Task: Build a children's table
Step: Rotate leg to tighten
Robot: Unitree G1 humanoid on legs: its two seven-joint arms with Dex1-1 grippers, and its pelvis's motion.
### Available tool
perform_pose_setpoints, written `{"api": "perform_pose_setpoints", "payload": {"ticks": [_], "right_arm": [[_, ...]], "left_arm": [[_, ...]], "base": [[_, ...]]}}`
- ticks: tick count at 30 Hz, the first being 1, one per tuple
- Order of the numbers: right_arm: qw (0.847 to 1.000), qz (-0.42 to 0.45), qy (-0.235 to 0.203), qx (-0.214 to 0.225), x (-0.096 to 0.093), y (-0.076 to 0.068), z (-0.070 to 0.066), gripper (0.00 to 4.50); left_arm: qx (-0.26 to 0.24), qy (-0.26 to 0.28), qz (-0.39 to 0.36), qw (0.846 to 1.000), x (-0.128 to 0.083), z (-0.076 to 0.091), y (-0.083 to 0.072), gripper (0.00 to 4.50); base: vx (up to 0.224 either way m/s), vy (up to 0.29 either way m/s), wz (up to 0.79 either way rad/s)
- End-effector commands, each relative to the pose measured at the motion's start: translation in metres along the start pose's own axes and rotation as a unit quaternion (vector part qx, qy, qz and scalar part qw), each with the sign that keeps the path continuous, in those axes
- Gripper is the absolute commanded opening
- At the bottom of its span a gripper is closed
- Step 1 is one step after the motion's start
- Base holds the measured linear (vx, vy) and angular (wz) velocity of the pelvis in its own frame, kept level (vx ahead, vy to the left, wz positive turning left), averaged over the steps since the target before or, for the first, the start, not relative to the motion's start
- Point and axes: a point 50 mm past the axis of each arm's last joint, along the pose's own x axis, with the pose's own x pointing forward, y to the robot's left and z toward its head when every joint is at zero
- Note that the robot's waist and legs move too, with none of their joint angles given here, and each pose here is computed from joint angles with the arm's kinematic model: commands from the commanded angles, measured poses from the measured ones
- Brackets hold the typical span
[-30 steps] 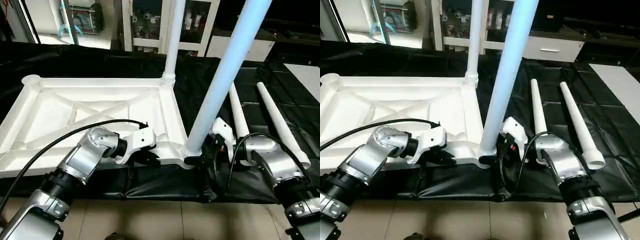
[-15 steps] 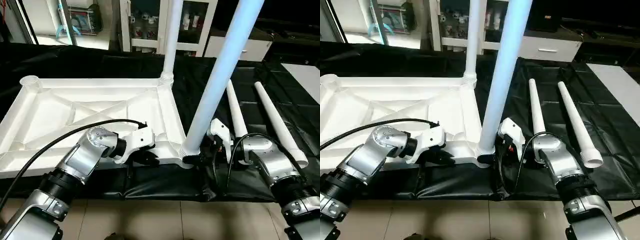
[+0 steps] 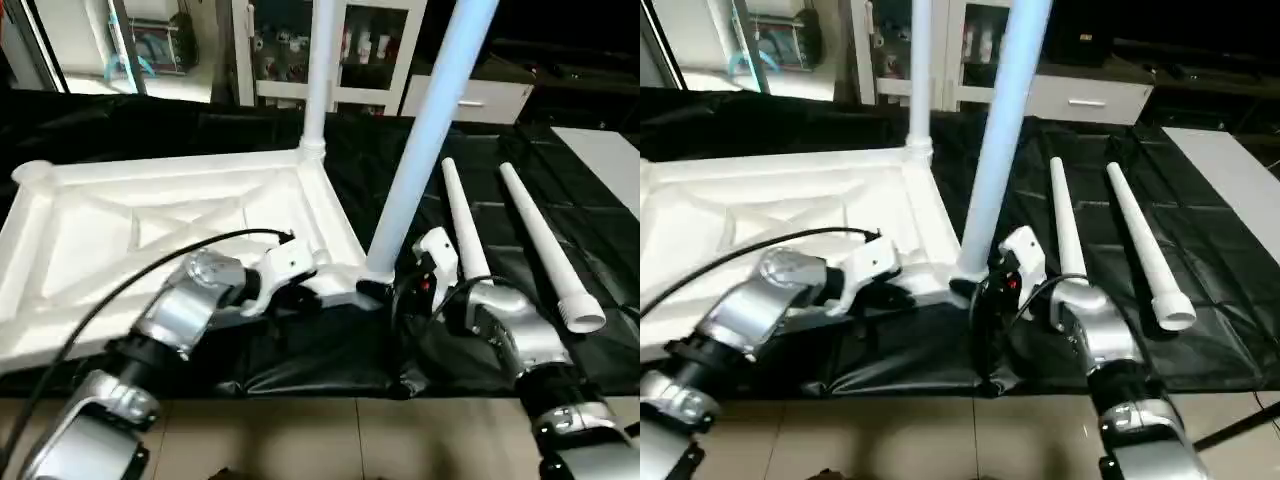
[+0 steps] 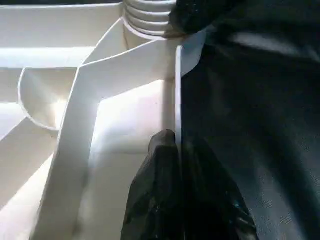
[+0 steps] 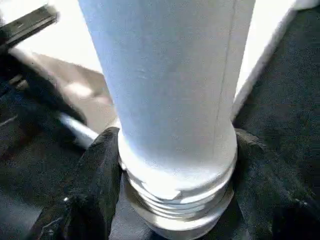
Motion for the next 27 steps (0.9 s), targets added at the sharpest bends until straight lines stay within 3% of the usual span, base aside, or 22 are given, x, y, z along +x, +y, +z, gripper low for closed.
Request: {"api": "perform_pose_setpoints", "payload": {"ticks": [1, 5, 12, 24, 25, 27], "right_arm": [[0.999, -0.036, 0.014, 0.029, 0.010, 0.003, -0.009, 2.74], [0.983, -0.179, 0.029, 0.019, 0.031, 0.004, -0.015, 2.73], [0.983, -0.180, -0.003, 0.023, 0.053, 0.027, -0.012, 2.72], [0.987, -0.143, -0.058, 0.034, 0.049, 0.023, 0.002, 2.72], [0.988, -0.131, -0.074, 0.038, 0.045, 0.021, 0.007, 3.42], [0.988, -0.120, -0.090, 0.018, 0.036, 0.014, 0.015, 3.48]], "left_arm": [[-0.011, 0.006, 0.015, 1.000, 0.011, 0.006, -0.003, 0.00], [-0.032, 0.012, 0.106, 0.994, 0.024, 0.018, 0.007, 0.00], [-0.040, -0.003, 0.148, 0.988, 0.036, 0.031, 0.007, 0.00], [-0.043, -0.005, 0.142, 0.989, 0.029, 0.024, 0.010, 0.00], [-0.036, -0.006, 0.132, 0.991, 0.028, 0.022, 0.010, 0.00], [-0.027, -0.005, 0.108, 0.994, 0.024, 0.016, 0.007, 0.00]], "base": [[0.000, 0.000, 0.00], [0.000, 0.000, 0.00], [0.000, 0.000, 0.00], [0.000, 0.000, 0.00], [0.000, 0.000, 0.00], [0.000, 0.000, 0.00]]}}
